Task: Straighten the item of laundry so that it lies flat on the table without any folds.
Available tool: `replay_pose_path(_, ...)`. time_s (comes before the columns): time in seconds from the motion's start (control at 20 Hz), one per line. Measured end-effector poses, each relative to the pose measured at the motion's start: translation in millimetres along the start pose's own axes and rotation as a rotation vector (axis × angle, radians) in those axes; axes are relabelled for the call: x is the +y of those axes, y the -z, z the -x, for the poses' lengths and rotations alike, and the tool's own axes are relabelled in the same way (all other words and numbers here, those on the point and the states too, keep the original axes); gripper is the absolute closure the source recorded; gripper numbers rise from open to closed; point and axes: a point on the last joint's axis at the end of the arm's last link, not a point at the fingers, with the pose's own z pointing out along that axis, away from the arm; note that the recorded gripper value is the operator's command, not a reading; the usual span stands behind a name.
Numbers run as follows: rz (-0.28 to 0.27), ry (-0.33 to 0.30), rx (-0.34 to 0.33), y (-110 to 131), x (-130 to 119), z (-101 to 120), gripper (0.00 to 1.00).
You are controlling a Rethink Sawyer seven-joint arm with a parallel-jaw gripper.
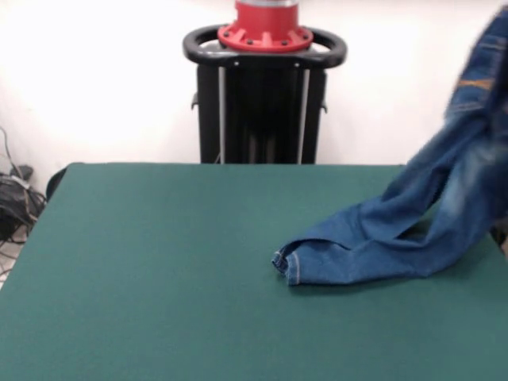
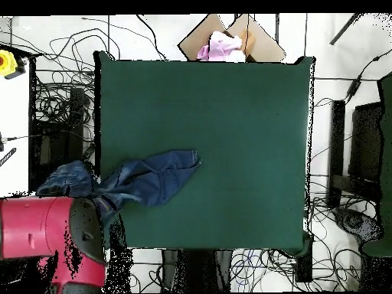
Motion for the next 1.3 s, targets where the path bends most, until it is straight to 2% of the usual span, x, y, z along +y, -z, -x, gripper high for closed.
replay_pose_path(0.1,-0.116,0.011,-0.076,6,-36,10,1.0)
replay_pose_path(0.2,-0.168,0.015,-0.111,9,-51,14,1.0)
replay_pose_path(0.25,-0.223,0.017,-0.147,12,-65,16,1.0)
replay_pose_path(0.45,-0.332,0.003,-0.223,19,-88,20,1.0)
replay_pose_path(0.7,-0.411,-0.053,-0.323,21,-107,28,1.0)
replay_pose_path(0.95,-0.451,-0.105,-0.444,12,-125,46,1.0)
replay_pose_path(1.0,-0.461,-0.109,-0.497,6,-131,55,1.0)
replay_pose_path(1.15,-0.46,-0.108,-0.56,-4,-140,68,1.0)
replay_pose_path(1.2,-0.452,-0.111,-0.594,-13,-153,79,1.0)
replay_pose_path(1.3,-0.443,-0.121,-0.615,-20,-168,88,1.0)
